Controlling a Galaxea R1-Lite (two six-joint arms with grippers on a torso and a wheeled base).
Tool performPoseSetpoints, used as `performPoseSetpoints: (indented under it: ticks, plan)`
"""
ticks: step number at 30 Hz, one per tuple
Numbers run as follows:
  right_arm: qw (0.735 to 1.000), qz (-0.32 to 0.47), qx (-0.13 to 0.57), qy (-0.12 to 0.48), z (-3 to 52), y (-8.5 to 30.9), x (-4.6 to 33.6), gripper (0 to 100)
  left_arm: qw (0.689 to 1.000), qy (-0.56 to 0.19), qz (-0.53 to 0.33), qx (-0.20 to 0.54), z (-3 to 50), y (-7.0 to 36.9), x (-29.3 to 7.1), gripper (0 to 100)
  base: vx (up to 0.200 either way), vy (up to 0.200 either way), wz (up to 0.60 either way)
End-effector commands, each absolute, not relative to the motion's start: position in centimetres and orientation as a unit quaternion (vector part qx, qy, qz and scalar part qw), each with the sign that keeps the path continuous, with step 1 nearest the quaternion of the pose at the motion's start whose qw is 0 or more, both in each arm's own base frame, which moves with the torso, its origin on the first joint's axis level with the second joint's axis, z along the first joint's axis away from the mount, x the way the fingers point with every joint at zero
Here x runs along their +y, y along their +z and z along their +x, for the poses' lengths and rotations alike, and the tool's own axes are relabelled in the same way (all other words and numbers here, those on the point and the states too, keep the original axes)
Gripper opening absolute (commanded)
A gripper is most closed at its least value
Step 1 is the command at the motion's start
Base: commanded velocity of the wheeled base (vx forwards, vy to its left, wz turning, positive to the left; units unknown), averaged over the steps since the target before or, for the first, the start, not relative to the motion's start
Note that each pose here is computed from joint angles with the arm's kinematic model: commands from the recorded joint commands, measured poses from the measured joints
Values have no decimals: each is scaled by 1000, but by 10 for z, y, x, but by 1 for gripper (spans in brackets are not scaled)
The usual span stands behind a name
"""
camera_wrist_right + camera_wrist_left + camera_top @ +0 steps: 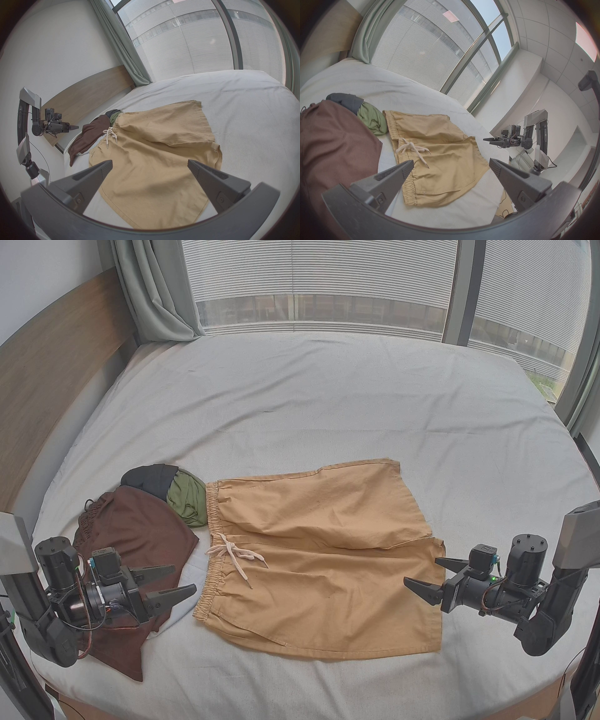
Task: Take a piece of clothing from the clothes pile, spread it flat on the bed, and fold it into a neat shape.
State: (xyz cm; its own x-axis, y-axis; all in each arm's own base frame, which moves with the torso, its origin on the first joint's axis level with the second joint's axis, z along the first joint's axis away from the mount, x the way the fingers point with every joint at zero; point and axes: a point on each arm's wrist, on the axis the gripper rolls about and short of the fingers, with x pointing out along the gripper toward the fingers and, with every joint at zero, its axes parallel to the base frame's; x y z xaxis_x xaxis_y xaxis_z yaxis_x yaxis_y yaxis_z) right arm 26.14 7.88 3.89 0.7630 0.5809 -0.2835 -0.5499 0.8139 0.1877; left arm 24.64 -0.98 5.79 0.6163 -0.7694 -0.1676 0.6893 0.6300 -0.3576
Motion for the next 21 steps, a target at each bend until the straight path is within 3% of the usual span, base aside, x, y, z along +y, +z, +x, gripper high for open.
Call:
performPoseSetpoints:
  ticks: [1,21]
  plan:
    - [938,46,161,304,261,42,80,100,884,-403,-145,187,246,41,-9,100,0,0,0]
    - [939,46,157,303,262,43,80,100,872,-380,-155,265,257,-23,-2,100,0,0,0]
